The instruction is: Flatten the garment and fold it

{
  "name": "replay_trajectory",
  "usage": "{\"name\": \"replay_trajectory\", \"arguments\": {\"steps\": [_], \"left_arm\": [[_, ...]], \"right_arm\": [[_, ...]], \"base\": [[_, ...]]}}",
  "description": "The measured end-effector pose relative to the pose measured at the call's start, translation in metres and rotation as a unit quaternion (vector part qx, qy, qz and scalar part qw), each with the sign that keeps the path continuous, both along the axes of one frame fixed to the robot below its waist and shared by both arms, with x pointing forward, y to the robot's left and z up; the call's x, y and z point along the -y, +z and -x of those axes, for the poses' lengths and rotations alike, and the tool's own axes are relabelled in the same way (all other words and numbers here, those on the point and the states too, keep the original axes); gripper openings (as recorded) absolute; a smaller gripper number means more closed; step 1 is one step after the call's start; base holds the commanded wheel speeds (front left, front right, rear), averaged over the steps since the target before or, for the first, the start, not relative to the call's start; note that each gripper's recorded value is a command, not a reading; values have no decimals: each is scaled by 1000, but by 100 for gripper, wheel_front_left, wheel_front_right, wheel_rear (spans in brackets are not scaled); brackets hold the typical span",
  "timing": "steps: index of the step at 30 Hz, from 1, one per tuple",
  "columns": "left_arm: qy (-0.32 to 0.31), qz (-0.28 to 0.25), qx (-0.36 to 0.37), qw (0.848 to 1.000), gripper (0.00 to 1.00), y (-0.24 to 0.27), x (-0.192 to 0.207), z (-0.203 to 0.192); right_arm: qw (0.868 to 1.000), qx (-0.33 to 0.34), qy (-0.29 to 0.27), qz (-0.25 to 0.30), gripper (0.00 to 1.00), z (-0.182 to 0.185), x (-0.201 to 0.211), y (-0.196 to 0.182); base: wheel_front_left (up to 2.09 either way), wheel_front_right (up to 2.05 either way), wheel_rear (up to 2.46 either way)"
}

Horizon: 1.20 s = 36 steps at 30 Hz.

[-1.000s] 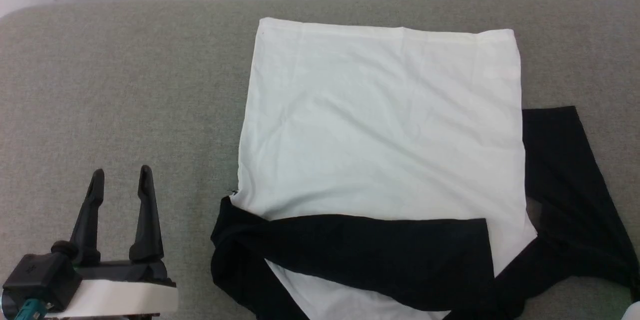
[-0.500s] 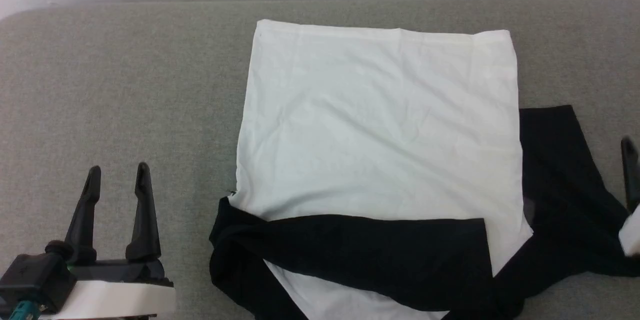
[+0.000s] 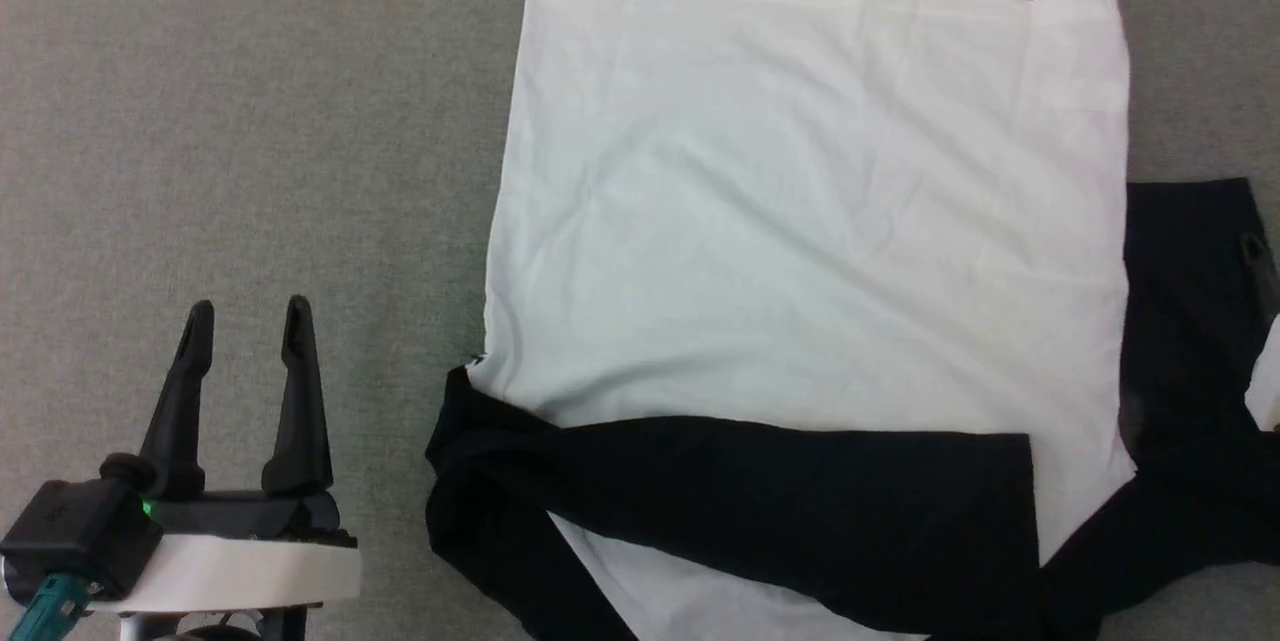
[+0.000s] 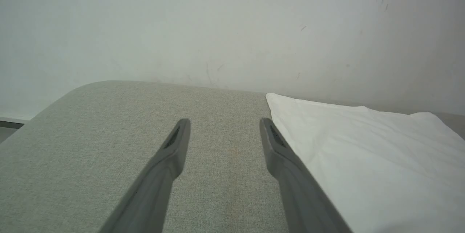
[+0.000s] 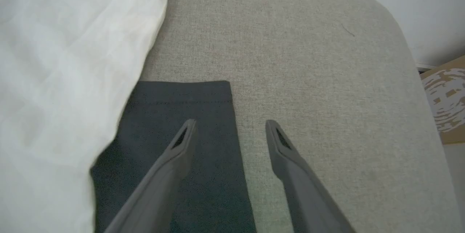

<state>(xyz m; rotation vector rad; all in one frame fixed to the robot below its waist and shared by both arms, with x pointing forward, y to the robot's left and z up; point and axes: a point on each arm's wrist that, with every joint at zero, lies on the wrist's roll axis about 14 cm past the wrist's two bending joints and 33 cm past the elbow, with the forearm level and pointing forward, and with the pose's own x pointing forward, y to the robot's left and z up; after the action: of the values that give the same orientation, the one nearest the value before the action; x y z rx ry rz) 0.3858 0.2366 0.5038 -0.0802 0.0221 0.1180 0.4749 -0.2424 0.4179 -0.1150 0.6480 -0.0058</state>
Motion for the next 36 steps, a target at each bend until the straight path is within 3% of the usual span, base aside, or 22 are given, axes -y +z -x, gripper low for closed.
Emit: {"name": "replay_trajectory", "arguments": {"steps": [14, 15, 17, 26, 36], "left_arm": [[8, -6, -24, 1000, 100, -20, -7, -10], [6, -6, -25, 1000, 100, -21, -7, -11], [4, -6, -20, 1000, 100, -18, -6, -13], [-1, -5, -4, 1000, 100, -8, -3, -12], [-3, -5, 19, 1000, 100, 13, -1, 2]], "right_arm": [[998, -58, 2, -5, 100, -5, -8, -49], [998, -63, 0, -7, 50, -4, -8, -50], [997, -69, -7, -14, 0, -3, -8, -51], [999, -36, -23, -21, 0, -1, -4, -31], [994, 73, -76, 14, 0, 9, 51, 33]], "base": [[0, 0, 0], [0, 0, 0], [0, 0, 0], [0, 0, 0], [0, 0, 0]]}}
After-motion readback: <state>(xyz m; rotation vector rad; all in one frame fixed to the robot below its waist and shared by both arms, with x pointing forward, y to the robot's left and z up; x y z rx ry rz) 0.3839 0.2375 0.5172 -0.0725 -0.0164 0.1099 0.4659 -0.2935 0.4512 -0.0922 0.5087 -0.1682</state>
